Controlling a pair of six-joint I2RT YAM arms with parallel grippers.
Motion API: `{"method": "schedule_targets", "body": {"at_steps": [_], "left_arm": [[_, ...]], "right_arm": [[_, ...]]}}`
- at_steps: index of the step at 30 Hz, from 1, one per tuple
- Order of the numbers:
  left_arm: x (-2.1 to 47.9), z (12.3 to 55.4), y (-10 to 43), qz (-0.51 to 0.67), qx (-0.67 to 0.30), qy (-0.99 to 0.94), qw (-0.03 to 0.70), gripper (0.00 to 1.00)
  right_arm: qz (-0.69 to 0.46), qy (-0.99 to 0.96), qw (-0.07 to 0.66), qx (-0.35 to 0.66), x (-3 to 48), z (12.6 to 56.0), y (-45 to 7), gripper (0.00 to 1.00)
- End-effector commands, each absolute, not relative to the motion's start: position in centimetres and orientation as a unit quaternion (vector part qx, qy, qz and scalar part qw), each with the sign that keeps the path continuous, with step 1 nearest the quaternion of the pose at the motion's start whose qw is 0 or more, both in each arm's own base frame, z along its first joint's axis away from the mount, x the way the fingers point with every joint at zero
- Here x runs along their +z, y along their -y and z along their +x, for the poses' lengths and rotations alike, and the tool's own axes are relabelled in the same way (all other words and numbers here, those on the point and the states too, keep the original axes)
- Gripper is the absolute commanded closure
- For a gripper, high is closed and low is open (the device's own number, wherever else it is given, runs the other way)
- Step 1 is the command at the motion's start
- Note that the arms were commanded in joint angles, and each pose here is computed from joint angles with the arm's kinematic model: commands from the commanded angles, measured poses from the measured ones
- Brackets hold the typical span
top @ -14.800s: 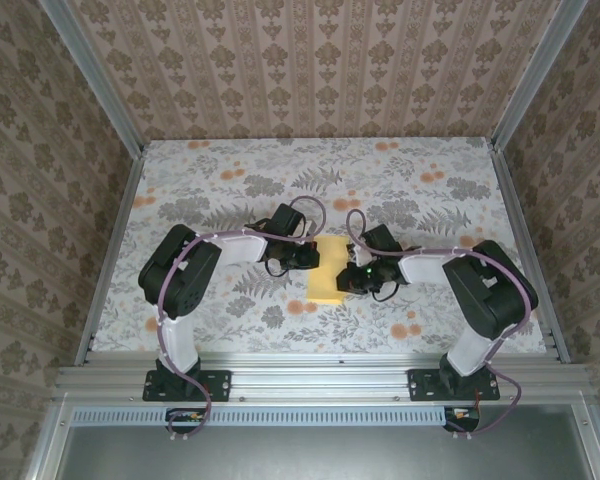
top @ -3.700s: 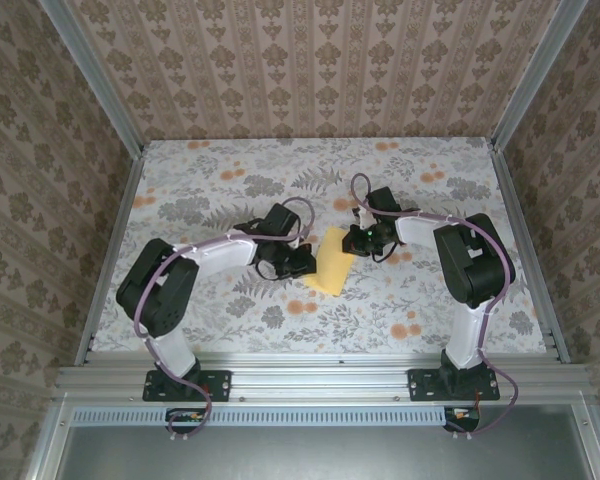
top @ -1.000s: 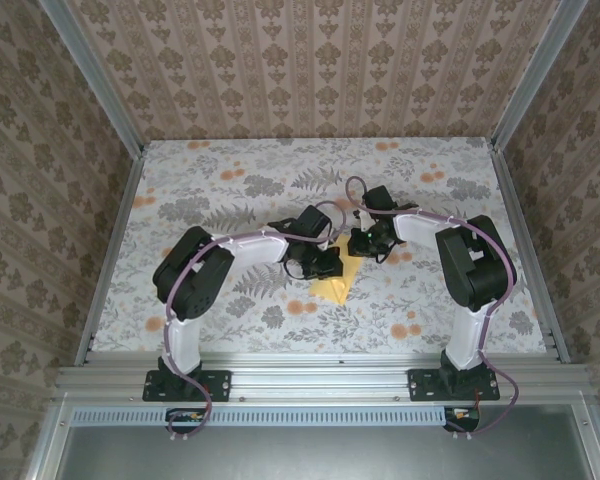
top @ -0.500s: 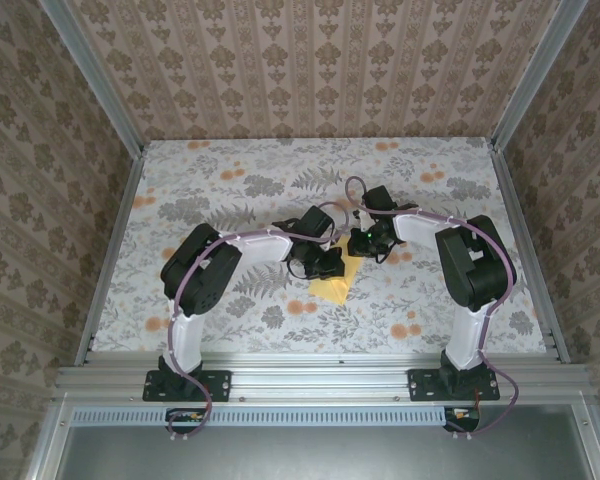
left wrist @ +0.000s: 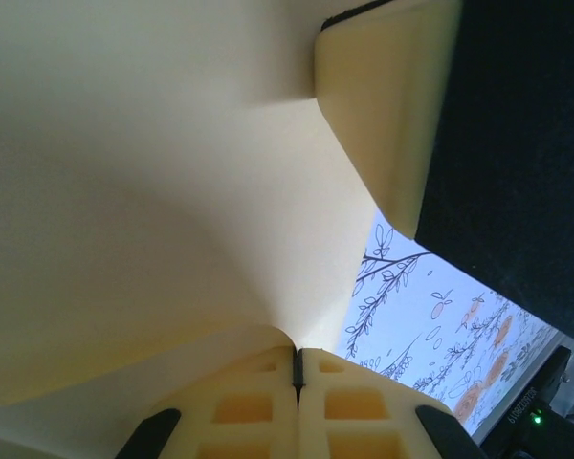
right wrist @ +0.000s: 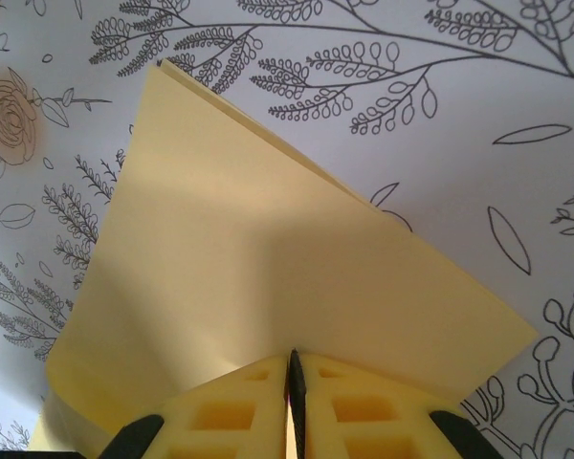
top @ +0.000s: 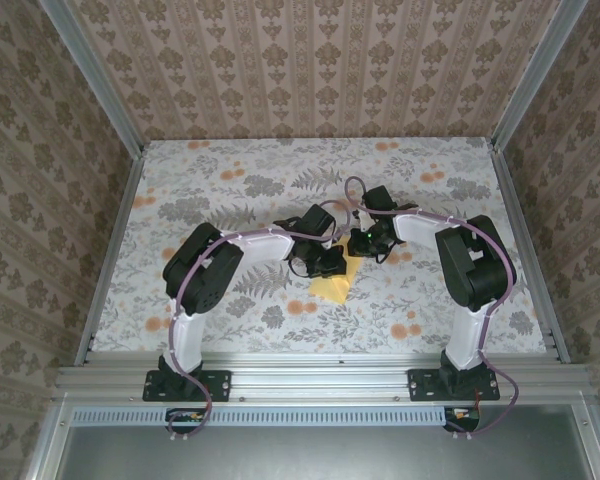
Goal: Fold a paper plane with a square sheet of paper (pick it up from the middle)
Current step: Fold the triangle a second time at the center of the table.
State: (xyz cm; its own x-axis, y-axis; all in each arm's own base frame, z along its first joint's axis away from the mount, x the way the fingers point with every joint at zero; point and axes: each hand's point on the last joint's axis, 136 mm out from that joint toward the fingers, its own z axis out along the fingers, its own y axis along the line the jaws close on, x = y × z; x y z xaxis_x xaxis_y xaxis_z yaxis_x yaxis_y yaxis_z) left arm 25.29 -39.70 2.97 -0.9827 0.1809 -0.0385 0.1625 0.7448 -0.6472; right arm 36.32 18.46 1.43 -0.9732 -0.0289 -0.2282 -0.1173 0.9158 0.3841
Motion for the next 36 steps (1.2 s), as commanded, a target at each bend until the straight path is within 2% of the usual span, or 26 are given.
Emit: {"method": "schedule_targets", "body": {"at_steps": [1,21,30,36], "left_arm": [[2.6,25.3,40.3,-0.102,0.346,0.933,0.017,0.94],[0.9,24.9,39.9,-0.1,0.342,0.934,0.03,0.94],[0.9,24.9,40.1,-0.106,0.346,0.932,0.028,0.86],[1.2,25.0,40.4,-0.111,0.353,0.929,0.024,0.75]], "right_arm": [[-0.039,-0.982,0.069,0.171,-1.2,34.6,-17.7,0.86],[-0.041,-0.983,0.068,0.168,-1.1,34.5,-17.6,0.86],[-0.042,-0.983,0.067,0.168,-1.2,34.5,-17.6,0.86],[-0.042,-0.982,0.068,0.168,-1.2,34.6,-17.6,0.85]]}}
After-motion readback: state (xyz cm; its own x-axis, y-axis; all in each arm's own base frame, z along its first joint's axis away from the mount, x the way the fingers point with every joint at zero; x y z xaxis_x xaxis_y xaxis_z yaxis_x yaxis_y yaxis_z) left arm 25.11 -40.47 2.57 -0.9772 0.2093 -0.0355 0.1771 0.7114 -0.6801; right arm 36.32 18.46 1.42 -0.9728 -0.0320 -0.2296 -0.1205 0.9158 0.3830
